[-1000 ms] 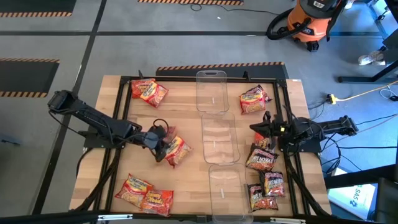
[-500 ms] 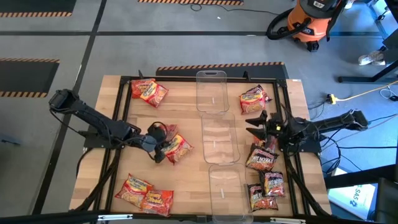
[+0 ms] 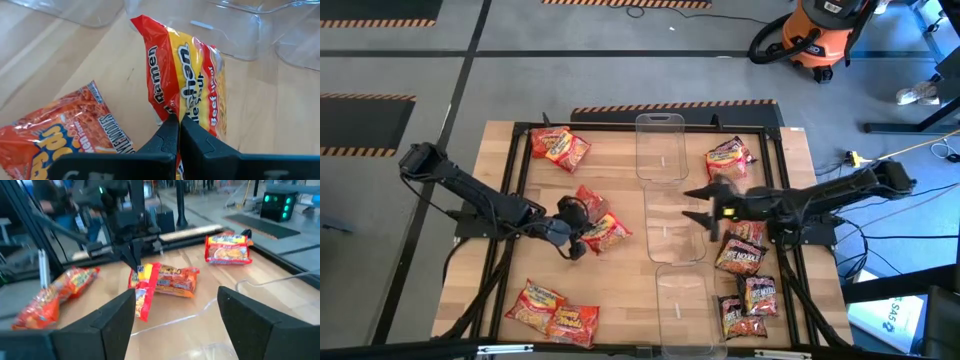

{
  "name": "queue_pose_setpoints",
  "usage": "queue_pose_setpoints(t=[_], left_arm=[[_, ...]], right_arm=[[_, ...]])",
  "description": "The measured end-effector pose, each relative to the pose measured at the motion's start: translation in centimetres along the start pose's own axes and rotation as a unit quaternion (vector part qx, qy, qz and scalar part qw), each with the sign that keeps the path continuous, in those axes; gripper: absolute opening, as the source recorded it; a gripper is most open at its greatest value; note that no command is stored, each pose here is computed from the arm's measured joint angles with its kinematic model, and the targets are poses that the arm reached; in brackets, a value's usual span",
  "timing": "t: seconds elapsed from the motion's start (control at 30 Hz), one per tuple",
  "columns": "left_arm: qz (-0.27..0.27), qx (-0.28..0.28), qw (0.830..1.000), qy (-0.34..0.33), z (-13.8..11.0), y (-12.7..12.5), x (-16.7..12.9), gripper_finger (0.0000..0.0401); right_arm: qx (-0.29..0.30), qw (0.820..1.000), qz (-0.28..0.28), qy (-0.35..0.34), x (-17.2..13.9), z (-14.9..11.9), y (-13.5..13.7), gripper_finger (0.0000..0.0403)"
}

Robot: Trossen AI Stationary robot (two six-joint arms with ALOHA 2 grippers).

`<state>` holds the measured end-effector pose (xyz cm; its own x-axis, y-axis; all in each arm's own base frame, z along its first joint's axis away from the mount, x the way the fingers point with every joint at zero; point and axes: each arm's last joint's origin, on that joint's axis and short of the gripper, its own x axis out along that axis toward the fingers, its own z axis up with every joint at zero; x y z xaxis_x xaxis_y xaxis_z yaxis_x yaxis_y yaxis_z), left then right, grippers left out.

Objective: Sort Maruchan noodles
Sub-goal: Put the red noodle pack into the top transparent bin

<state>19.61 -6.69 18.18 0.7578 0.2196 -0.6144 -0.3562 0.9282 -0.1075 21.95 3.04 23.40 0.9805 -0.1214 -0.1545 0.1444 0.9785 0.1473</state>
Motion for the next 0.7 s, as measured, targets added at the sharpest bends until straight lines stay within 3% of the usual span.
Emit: queue_pose_setpoints(t=[0.27, 0.43, 0.7], left_arm=[[0.018, 0.01, 1.0, -0.017, -0.1, -0.1, -0.2, 0.0], [0.026, 0.017, 0.999, -0.035, 0.2, -0.2, -0.2, 0.0], [0.022, 0.033, 0.997, -0.065, 0.8, -0.5, -0.2, 0.0]], right_arm=[[-0.048, 0.994, -0.005, 0.096, 6.7, 1.4, 1.8, 0.0266], [-0.038, 0.989, 0.04, 0.137, 10.6, 1.3, 1.6, 0.0266], [0.002, 0.982, 0.061, 0.181, 14.9, -0.4, 0.5, 0.0266]])
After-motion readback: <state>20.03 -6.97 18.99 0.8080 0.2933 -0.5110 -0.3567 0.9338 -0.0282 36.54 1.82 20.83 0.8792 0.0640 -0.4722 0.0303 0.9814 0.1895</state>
